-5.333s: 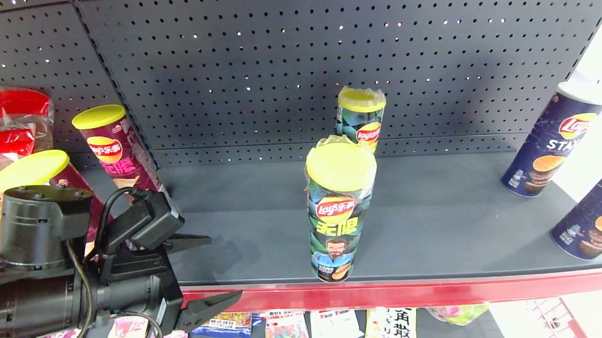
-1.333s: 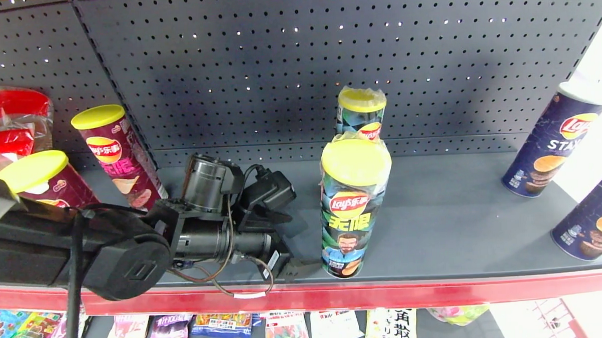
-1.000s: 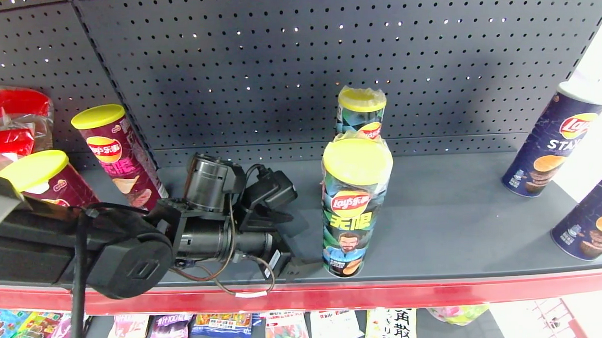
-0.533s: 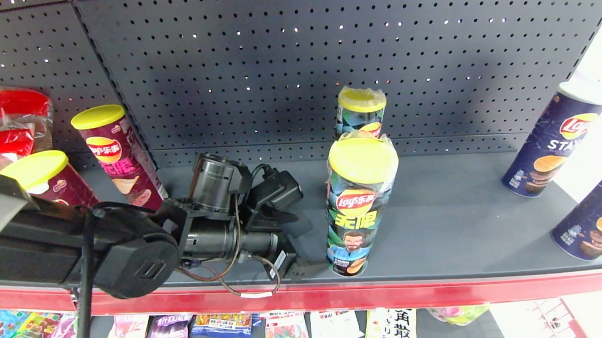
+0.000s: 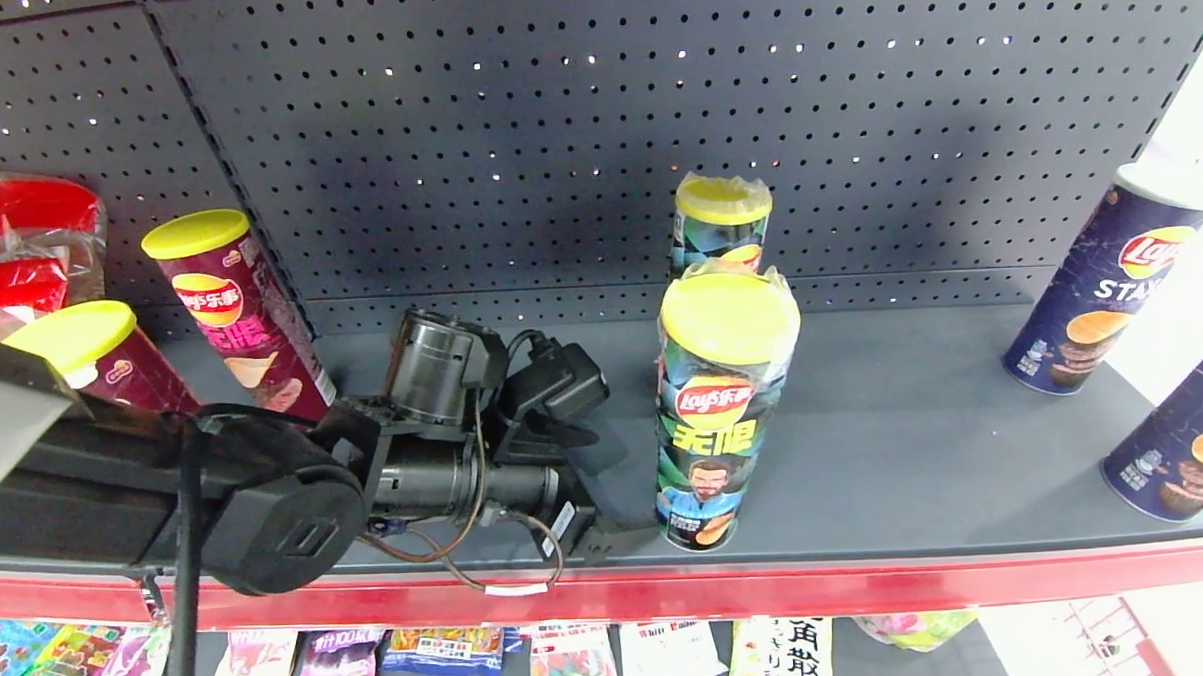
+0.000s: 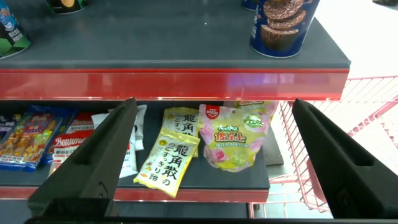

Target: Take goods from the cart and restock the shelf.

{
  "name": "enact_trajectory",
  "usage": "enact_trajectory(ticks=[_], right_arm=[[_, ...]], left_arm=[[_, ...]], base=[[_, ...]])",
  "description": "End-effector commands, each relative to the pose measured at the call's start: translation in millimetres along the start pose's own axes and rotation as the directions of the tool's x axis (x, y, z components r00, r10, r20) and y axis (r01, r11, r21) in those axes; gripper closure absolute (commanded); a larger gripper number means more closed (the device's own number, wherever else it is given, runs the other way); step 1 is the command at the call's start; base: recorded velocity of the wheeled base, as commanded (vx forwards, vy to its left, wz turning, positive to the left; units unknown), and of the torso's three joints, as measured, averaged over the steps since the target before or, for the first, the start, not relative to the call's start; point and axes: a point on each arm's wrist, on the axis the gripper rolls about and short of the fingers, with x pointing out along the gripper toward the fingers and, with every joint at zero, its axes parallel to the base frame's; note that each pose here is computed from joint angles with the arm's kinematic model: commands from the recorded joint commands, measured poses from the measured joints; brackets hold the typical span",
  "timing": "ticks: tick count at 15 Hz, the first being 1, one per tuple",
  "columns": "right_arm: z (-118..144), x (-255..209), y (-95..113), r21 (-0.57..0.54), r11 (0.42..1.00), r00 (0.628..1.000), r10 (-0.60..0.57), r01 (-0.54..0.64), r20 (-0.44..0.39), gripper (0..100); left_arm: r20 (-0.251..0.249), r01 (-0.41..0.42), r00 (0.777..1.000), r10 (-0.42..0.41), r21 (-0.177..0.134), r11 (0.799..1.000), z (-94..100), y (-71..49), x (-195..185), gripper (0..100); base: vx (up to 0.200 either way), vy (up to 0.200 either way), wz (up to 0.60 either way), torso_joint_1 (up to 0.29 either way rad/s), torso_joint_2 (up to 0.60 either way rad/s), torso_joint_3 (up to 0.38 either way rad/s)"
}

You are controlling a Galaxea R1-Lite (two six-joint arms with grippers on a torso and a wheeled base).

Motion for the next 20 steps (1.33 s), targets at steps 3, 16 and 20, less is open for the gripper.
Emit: enact_trajectory(ticks=[3,16,20], right_arm=[[0,0,0,0.0,1.0,1.0,0.0,0.0,-0.001,0],[0,0,0,-0.002,1.0,1.0,0.0,0.0,-0.001,0],[0,0,0,-0.002,1.0,1.0,0.0,0.0,-0.001,0]], left_arm=[[-0.01,-0.024,1.0,0.024,-0.019,1.0,-7.1,4.6,-12,0],[-0.003,-0.049,0.999,0.049,-0.026,0.998,-5.2,15.5,-9,0],[0.0,-0.038,0.999,0.038,-0.022,0.999,-3.0,14.2,-3,0]], base=[[0.0,0.0,0.0,0.0,0.0,0.0],[0.0,0.0,0.0,0.0,0.0,0.0],[0.0,0.0,0.0,0.0,0.0,0.0]])
